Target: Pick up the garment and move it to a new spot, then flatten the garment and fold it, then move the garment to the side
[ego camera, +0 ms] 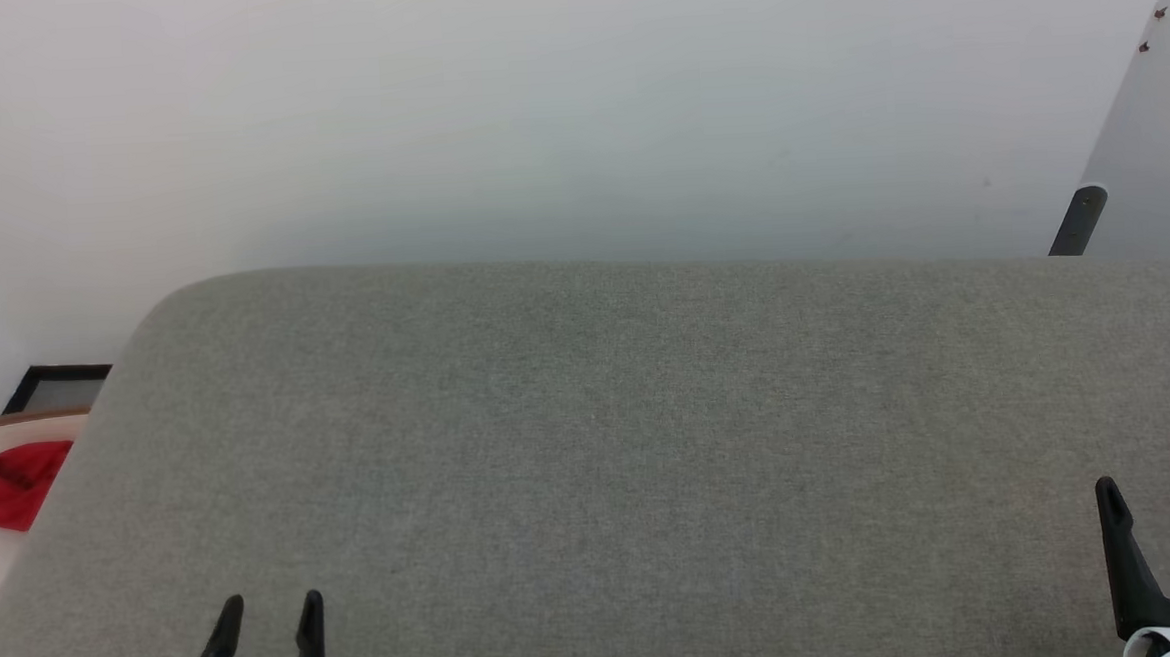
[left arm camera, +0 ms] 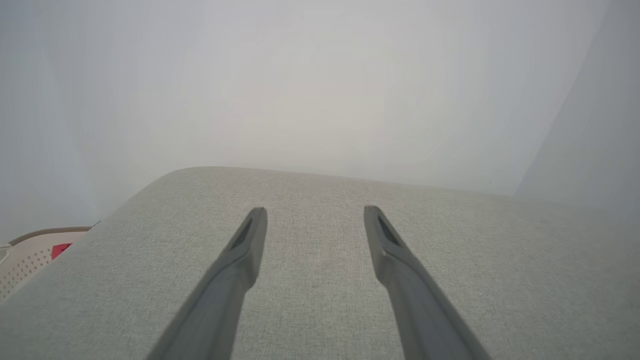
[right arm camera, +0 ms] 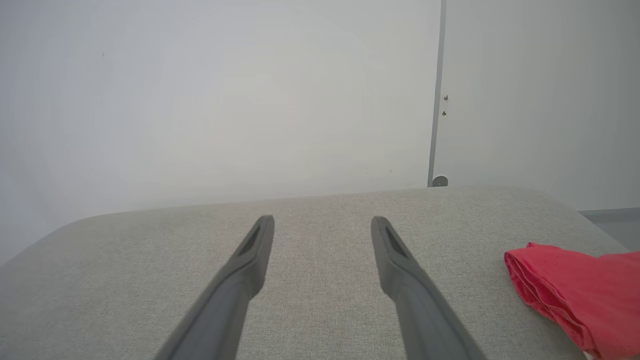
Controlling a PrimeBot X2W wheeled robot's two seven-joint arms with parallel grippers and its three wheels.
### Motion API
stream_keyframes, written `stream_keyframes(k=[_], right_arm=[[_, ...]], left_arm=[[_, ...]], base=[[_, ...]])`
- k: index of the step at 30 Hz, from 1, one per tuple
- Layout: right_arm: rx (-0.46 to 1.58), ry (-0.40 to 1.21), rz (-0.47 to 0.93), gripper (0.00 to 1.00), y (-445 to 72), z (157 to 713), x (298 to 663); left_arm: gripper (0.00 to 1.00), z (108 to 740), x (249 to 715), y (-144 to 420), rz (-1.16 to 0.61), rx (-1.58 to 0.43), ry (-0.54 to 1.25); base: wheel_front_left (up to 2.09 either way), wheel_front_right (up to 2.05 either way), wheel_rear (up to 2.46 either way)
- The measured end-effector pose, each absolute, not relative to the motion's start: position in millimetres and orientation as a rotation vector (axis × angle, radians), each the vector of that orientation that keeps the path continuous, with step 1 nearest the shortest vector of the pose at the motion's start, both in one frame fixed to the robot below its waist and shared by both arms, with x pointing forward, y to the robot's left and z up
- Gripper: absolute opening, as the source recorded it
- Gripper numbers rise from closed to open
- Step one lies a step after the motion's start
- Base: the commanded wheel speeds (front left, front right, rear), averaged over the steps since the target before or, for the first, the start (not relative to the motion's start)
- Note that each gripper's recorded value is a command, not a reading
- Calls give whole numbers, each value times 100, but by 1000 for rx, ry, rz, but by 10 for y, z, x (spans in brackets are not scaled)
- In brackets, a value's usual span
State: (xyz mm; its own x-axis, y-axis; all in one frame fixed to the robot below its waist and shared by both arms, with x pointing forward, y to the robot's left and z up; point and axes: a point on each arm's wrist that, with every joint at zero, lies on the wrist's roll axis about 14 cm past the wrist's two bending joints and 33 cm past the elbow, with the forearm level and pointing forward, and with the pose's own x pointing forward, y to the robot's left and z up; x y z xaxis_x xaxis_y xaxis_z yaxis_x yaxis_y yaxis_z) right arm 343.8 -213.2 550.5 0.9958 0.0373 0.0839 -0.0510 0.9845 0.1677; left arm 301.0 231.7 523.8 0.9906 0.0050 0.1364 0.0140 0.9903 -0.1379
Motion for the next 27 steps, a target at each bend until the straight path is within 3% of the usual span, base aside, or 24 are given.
stream_keyframes(k=[27], right_arm=[[187, -79, 71, 100, -2009, 5499, 3406]], left_arm=[[100, 5262, 3103, 2302, -10, -145, -144]], base=[[0, 0, 0]])
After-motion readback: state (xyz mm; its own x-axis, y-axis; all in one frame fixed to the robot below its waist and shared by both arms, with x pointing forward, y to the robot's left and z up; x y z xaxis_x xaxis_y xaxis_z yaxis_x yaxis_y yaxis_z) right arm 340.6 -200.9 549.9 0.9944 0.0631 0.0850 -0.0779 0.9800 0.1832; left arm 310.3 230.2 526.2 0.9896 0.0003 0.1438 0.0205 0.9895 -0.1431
